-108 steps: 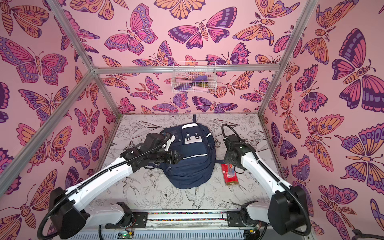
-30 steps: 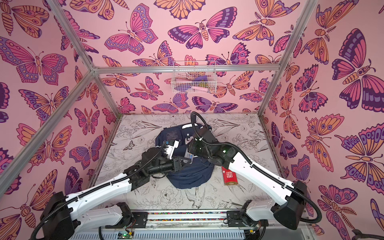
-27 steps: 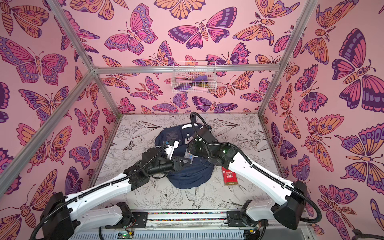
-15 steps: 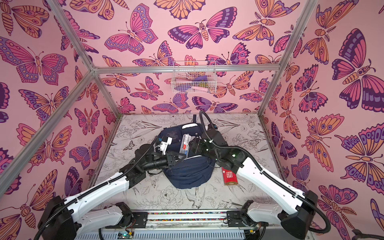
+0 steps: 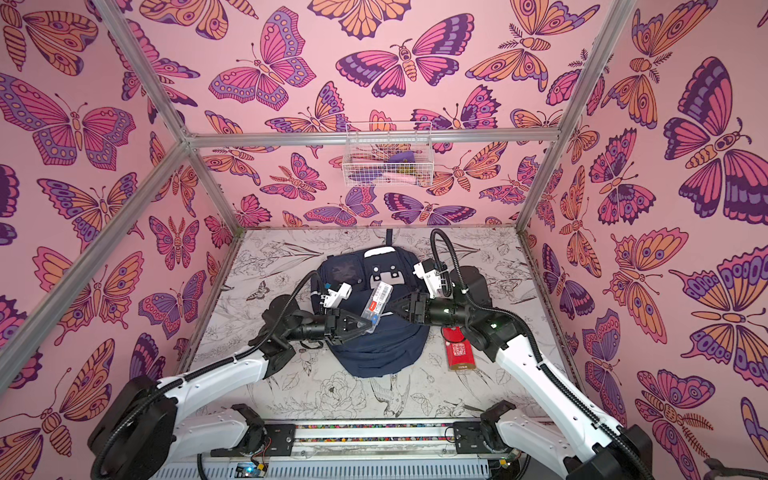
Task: Pack books, pencil case, and school supplies into a backpack
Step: Pick up the compass set from the ruler set bag, then open the student bag at the center of the table, then place the compass set in the student bag, then pick up the ruler set bag from the middle-right of the table, then close the student bag at the center of the table.
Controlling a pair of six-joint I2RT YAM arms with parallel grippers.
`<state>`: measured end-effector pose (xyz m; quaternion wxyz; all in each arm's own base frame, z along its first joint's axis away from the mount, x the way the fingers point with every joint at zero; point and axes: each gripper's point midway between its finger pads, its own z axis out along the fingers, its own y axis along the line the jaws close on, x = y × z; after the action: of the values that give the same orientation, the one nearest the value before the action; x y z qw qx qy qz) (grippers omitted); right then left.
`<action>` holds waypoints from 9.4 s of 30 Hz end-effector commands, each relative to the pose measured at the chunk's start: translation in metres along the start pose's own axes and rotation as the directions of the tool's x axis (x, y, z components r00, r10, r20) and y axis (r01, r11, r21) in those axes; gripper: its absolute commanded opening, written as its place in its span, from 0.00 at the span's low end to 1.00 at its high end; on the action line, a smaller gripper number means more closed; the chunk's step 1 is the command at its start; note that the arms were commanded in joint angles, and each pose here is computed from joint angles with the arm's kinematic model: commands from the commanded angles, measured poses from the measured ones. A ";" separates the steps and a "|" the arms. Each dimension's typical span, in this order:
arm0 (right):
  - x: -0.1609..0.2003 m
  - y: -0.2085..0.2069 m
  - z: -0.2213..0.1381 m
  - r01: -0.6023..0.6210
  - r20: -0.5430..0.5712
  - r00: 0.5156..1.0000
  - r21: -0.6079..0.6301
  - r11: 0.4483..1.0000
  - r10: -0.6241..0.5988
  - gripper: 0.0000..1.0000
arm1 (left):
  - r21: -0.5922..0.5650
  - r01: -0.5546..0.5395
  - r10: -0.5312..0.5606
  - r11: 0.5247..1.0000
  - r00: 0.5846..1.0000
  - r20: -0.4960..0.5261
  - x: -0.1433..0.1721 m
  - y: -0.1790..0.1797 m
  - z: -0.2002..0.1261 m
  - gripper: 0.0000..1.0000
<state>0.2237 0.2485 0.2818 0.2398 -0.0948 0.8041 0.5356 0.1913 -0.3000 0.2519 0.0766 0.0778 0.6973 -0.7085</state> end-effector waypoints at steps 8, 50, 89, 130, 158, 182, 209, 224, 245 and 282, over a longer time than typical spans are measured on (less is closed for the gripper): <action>-0.043 0.012 0.000 -0.007 0.016 1.000 -0.132 0.991 0.009 0.66 | 0.129 -0.127 0.138 0.983 0.988 -0.076 0.014 -0.044 -0.006 0.00; -0.017 -0.049 -0.033 -0.161 0.177 0.976 0.213 0.964 0.124 0.00 | -0.590 -0.402 0.517 0.701 0.856 0.031 -0.044 0.010 -0.052 1.00; 0.037 -0.118 -0.092 -0.525 0.511 0.796 0.317 0.790 0.325 0.00 | -0.748 -0.661 0.418 -0.065 0.662 -0.622 -0.056 0.121 -0.006 0.00; 0.038 -0.169 -0.104 -0.158 0.183 0.983 0.891 0.426 -0.017 0.82 | -0.825 -0.347 0.487 0.446 0.868 -0.101 -0.070 0.065 -0.047 0.00; 0.130 -0.280 -0.062 -0.082 -0.037 0.911 0.960 0.269 0.411 0.35 | -0.800 -0.159 0.311 0.578 0.950 0.036 -0.069 0.084 -0.063 0.00; 0.019 -0.138 -0.138 -0.151 0.181 0.983 0.913 0.380 -0.043 0.00 | -0.753 -0.109 0.275 0.649 0.957 0.099 -0.074 0.066 -0.060 0.24; 0.066 0.013 0.061 0.719 -0.411 0.693 0.453 0.527 -0.592 0.00 | -0.333 -0.092 0.196 0.939 0.935 0.294 -0.079 -0.030 -0.047 0.74; 0.071 0.001 0.071 0.726 -0.440 0.683 0.501 0.471 -0.584 0.00 | -0.346 -0.002 0.121 0.938 0.939 0.322 -0.085 -0.003 -0.055 0.00; 0.028 0.007 0.059 -0.157 0.286 0.954 0.217 0.963 0.091 0.76 | -0.010 0.079 -0.045 0.997 0.664 0.746 -0.108 -0.006 -0.127 0.00; -0.016 0.017 0.076 -0.182 0.397 0.907 0.060 0.981 0.144 0.00 | 0.011 0.169 -0.121 0.986 0.659 0.743 -0.092 0.030 -0.130 0.06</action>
<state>0.2453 0.3379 0.2634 0.3256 0.0855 0.7751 0.5347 0.2883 -0.1650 0.2428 0.3004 -0.2964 0.6102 -0.6705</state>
